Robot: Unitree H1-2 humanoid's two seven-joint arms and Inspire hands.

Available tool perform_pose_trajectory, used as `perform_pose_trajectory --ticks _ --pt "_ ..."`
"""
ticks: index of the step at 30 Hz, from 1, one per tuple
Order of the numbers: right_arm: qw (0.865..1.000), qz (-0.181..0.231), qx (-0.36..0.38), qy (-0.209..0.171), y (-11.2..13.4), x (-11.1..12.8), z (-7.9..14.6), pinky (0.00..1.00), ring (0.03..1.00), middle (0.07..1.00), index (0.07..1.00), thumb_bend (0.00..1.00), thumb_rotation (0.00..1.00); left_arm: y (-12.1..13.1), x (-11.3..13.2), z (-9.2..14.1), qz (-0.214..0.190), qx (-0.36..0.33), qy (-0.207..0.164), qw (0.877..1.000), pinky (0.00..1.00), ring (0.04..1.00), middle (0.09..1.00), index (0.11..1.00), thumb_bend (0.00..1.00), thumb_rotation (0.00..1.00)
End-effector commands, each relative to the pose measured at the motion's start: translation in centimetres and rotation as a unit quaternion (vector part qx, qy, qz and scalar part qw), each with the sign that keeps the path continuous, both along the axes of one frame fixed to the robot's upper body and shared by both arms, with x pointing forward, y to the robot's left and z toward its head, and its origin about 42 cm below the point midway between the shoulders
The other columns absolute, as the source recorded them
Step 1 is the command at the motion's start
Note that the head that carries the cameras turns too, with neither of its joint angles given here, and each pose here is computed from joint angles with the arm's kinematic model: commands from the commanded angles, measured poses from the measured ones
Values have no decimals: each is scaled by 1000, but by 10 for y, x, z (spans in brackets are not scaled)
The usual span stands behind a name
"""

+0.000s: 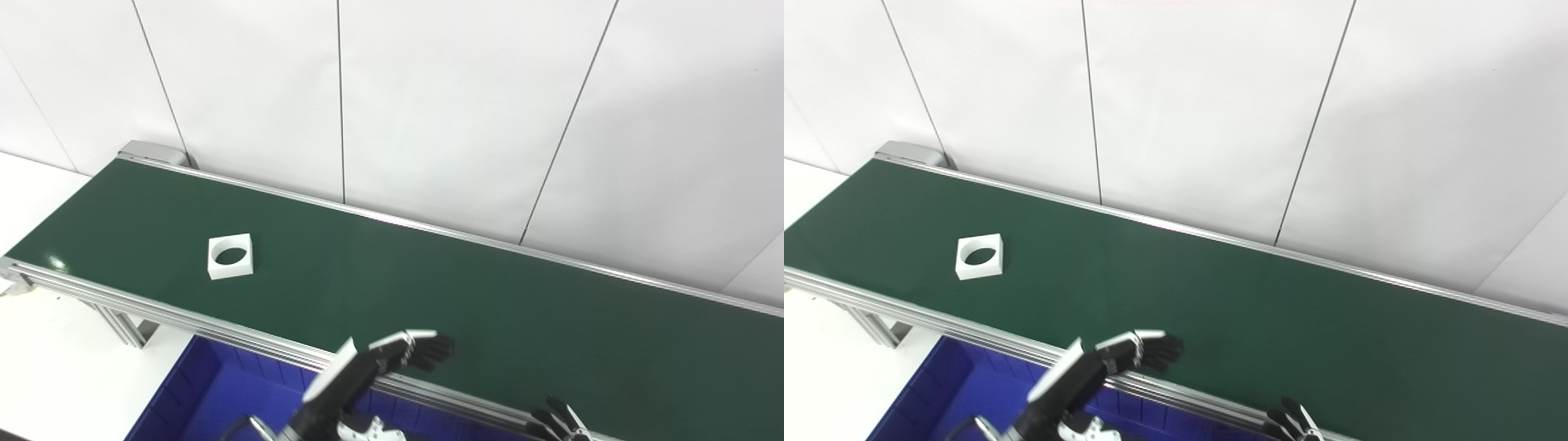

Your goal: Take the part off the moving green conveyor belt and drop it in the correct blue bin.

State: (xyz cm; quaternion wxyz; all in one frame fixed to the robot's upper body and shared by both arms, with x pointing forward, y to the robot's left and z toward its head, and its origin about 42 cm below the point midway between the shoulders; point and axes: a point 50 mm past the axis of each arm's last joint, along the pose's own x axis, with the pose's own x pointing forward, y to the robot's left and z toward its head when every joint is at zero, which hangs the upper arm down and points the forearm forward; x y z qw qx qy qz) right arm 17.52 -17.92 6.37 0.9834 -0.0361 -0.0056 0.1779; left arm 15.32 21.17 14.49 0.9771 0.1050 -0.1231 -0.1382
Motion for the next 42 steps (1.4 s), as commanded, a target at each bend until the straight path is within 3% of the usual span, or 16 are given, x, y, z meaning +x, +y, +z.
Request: perform_pose_trajectory --ticks 1,6,9,12,21,31,42 --pt "999 5 16 -45 4 4 11 735 791 833 899 644 485 4 4 18 -2 10 -30 1000 754 798 807 805 929 488" --pt "999 5 16 -45 5 5 11 730 790 832 901 645 488 24 16 56 8 85 -62 994 769 824 838 832 921 519" --pt "999 5 16 -44 5 6 12 730 789 832 902 645 490 32 23 67 18 100 -64 993 783 844 853 835 898 480" --pt "999 4 16 -45 5 6 12 726 787 832 901 642 494 43 29 75 55 159 -65 984 782 848 858 833 899 474" --pt "999 4 20 -46 7 9 9 724 787 830 903 637 496 72 53 69 108 279 -46 953 838 910 910 885 788 333" --pt "999 4 24 -43 10 11 8 725 789 831 901 660 508 109 95 59 128 343 -17 930 806 905 907 882 807 287" --pt "999 4 25 -44 10 10 9 722 787 831 902 656 512 128 125 65 158 464 10 872 789 869 902 888 819 185"
